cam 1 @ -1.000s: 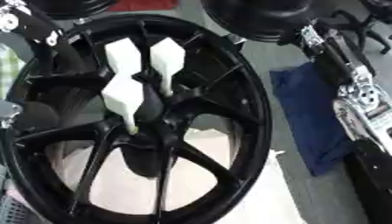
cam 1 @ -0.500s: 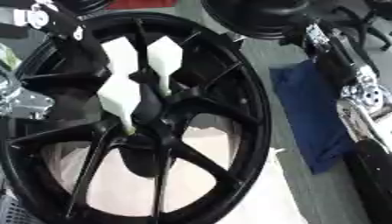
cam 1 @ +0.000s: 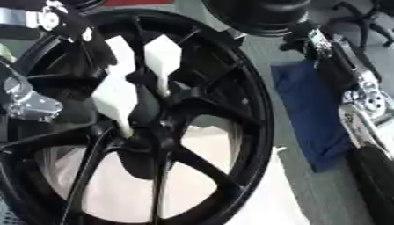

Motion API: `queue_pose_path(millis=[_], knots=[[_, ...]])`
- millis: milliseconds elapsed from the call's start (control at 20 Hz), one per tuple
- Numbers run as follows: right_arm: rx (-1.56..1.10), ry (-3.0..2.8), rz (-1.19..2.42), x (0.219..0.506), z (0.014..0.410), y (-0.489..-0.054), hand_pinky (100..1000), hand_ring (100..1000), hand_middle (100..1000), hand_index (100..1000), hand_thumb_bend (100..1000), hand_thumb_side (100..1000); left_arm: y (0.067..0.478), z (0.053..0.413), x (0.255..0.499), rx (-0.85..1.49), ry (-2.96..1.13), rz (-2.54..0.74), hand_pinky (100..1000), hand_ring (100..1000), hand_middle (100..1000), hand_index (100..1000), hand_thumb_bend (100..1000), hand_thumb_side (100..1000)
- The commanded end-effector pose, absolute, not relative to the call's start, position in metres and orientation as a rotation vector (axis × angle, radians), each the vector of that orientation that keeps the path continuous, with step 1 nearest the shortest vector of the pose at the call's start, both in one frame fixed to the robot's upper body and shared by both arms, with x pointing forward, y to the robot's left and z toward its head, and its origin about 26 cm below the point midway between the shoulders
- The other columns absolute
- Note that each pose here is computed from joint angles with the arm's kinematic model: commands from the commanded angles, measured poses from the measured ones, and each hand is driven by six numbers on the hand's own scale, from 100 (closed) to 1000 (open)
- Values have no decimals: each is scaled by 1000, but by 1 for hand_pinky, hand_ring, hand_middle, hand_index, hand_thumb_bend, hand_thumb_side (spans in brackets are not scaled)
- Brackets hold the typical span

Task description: Pull the pin out of the wheel hub.

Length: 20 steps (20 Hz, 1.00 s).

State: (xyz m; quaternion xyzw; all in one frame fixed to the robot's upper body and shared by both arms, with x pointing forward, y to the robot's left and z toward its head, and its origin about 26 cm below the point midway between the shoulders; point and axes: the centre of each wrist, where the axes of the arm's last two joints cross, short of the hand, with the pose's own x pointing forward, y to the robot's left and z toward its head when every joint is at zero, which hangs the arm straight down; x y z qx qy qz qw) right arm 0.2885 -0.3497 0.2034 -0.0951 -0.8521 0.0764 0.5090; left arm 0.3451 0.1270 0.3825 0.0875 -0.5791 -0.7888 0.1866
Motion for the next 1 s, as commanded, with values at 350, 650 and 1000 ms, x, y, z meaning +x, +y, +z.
queue_pose_path(millis=[350,650,1000], knots=[[-228,-2074,198,289,211,-350,957,687,628,736,100,671,127,389,346,253,-1651,-2202,757,675,722,845,477,605],[-221,-2078,192,290,211,-348,957,686,628,736,100,673,124,385,348,233,-1639,-2201,752,659,708,837,471,594],[-216,-2077,184,290,210,-348,957,686,629,735,100,677,121,380,350,212,-1618,-2201,748,641,717,834,471,591]])
